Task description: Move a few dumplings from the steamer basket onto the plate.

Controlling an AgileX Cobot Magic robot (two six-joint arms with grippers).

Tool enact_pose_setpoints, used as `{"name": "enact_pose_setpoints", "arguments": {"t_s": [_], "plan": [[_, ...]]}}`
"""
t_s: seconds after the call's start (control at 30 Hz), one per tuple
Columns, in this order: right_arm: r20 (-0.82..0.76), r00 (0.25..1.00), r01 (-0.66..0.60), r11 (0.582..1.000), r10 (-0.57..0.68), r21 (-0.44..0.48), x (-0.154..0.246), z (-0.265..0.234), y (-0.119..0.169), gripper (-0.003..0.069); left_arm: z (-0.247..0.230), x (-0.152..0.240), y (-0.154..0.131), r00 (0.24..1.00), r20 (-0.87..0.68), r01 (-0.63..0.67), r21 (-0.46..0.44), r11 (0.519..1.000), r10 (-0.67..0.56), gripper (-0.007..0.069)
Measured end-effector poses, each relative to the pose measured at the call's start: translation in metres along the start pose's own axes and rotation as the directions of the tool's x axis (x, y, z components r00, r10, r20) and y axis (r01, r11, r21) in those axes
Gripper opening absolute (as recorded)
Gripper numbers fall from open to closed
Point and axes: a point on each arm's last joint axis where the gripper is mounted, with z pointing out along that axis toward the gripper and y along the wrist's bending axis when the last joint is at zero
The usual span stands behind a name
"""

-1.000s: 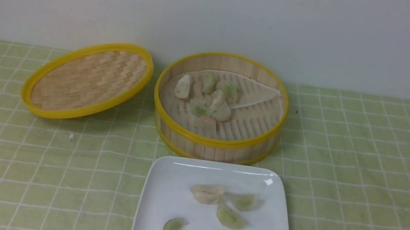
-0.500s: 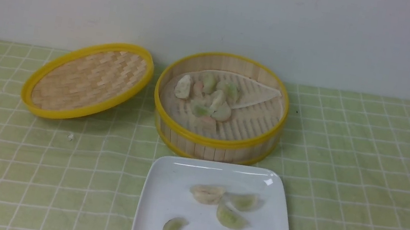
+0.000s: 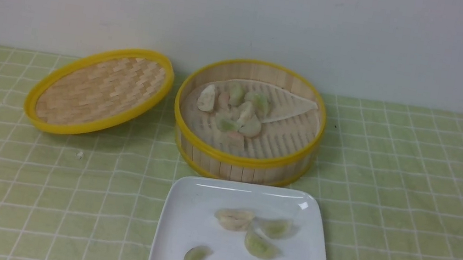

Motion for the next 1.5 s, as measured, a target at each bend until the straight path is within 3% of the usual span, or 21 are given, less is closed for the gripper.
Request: {"name": "enact_pose_setpoints", "arguments": {"t_s": [0.23, 0.33, 0.47, 1.5], "plan": [[0.0, 1.0, 0.002, 1.0, -0.002, 0.001, 0.0, 0.0, 0.0, -0.0013, 0.013, 0.1, 0.015, 0.998, 0.06, 0.028, -0.277, 0.961, -0.011, -0.0006], [0.0, 1.0, 0.003, 1.0, -0.003, 0.002, 0.0, 0.0, 0.0, -0.0013, 0.021, 0.142, 0.02, 0.999, 0.005, 0.049, -0.327, 0.944, -0.05, -0.0006], [-0.005, 1.0, 0.003, 1.0, -0.003, 0.003, 0.001, 0.0, 0.0, -0.0013, 0.028, 0.171, 0.021, 0.993, -0.086, 0.051, -0.331, 0.942, -0.084, -0.0006], [-0.013, 1.0, -0.001, 1.0, 0.001, 0.002, 0.001, 0.0, 0.0, -0.0013, 0.028, 0.175, 0.02, 0.988, -0.122, 0.051, -0.327, 0.944, -0.096, -0.0006]]}}
